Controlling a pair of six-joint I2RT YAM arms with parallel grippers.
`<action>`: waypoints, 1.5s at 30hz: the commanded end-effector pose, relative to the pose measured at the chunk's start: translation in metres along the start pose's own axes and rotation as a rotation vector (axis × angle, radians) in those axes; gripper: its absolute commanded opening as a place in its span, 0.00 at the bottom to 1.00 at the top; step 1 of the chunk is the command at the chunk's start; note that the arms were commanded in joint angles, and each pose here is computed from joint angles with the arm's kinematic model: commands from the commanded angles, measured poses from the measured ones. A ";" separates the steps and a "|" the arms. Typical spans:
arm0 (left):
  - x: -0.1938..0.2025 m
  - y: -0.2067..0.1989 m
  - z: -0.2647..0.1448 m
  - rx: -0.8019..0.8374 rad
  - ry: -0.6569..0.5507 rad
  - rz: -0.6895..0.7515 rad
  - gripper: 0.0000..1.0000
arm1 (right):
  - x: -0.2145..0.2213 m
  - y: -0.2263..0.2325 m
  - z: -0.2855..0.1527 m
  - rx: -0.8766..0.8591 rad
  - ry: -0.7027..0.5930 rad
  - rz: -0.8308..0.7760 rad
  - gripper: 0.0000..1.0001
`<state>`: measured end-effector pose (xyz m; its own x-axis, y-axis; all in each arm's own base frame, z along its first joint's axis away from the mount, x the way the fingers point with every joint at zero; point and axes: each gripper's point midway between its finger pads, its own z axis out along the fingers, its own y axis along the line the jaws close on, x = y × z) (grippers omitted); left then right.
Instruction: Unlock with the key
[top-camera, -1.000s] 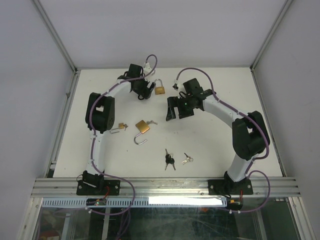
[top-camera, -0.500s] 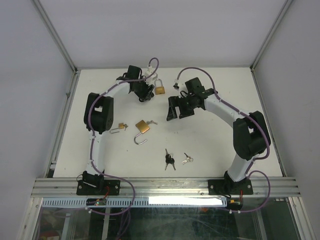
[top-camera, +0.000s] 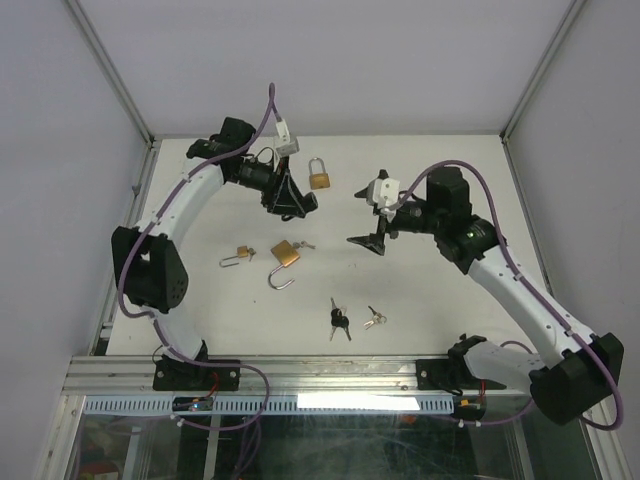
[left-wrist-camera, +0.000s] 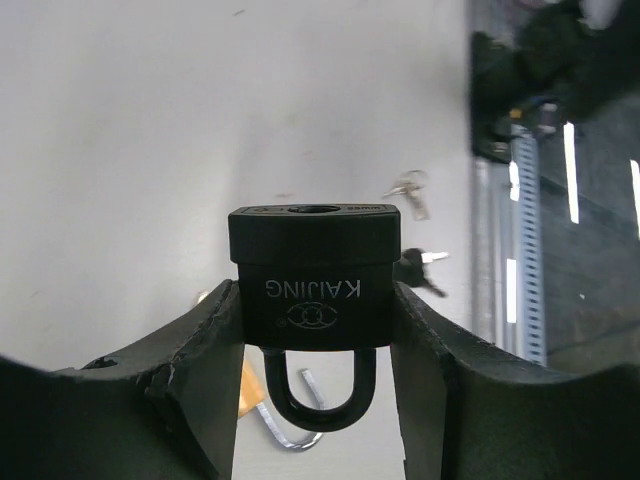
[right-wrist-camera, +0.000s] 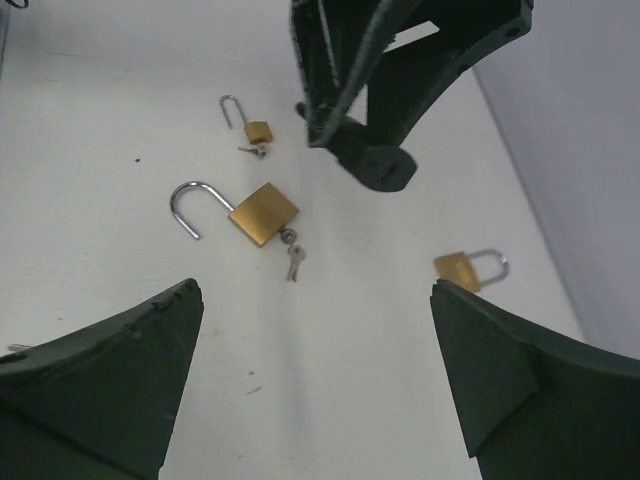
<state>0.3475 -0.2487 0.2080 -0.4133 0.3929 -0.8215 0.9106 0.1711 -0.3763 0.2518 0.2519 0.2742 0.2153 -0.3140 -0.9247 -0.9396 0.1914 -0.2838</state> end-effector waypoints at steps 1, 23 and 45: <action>-0.027 -0.128 -0.013 0.353 -0.123 0.092 0.00 | -0.040 -0.015 0.010 -0.026 -0.087 -0.410 1.00; -0.041 -0.217 -0.023 0.504 -0.245 0.544 0.00 | -0.105 0.077 0.028 -0.281 -0.168 -0.820 0.70; -0.031 -0.237 -0.008 0.572 -0.184 0.521 0.00 | -0.097 0.088 0.028 -0.292 -0.122 -0.906 0.14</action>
<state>0.1525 -0.2871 0.3039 0.0299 0.2402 -0.9703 0.8819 -0.4632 -0.0875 0.1539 0.3227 0.3071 0.8808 -0.1471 -0.4502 -0.4708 -0.3753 -0.7984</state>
